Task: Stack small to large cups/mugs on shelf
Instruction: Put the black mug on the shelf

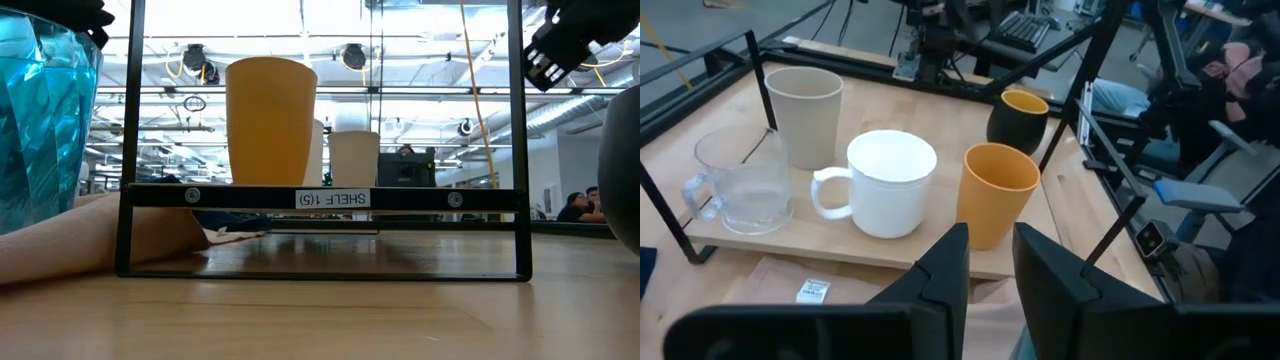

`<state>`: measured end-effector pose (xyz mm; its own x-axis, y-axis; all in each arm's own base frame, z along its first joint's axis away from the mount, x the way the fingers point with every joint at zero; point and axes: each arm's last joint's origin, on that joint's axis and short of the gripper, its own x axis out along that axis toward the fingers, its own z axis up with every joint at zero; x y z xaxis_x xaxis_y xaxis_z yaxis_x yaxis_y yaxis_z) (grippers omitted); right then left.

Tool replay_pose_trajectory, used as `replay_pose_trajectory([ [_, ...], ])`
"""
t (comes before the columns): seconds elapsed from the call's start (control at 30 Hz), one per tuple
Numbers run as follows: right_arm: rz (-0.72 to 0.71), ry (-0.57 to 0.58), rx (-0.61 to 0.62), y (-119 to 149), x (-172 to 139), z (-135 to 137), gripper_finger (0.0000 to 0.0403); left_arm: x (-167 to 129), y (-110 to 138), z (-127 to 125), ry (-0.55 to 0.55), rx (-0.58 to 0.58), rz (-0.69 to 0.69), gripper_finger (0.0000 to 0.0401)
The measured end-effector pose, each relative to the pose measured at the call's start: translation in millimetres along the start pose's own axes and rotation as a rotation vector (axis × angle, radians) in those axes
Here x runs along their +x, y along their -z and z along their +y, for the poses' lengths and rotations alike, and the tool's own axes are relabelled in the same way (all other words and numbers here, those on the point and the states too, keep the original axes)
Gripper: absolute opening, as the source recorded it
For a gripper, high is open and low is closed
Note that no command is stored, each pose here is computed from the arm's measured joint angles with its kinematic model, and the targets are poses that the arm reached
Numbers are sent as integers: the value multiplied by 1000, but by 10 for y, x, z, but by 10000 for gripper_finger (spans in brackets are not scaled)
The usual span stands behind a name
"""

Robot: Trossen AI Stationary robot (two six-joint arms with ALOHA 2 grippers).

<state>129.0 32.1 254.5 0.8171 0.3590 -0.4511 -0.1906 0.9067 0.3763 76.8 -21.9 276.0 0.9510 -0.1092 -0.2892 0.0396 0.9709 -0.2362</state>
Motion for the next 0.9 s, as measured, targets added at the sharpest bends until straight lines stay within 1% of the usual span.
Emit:
replay_pose_trajectory([
  [0.07,2,-27,-10,-14,-4,50,130,19,1,-4,-4,0,9,81],
  [0.23,5,-80,24,-57,-77,213,130,89,9,-12,-39,14,38,81],
  [0.3,3,-86,20,-65,-86,285,130,118,13,-16,-50,19,51,81],
  [0.4,41,-61,35,-46,-55,382,130,155,20,-23,-59,24,69,81],
  [0.53,138,-9,55,1,80,509,130,188,22,-30,-63,33,82,81],
  [0.7,265,71,39,-30,240,681,130,203,-25,-50,-48,68,38,81],
  [0.8,367,136,30,-47,305,733,130,204,-45,-56,-42,76,18,81],
  [0.9,414,170,8,-83,362,757,130,204,-50,-58,-40,82,14,81],
])
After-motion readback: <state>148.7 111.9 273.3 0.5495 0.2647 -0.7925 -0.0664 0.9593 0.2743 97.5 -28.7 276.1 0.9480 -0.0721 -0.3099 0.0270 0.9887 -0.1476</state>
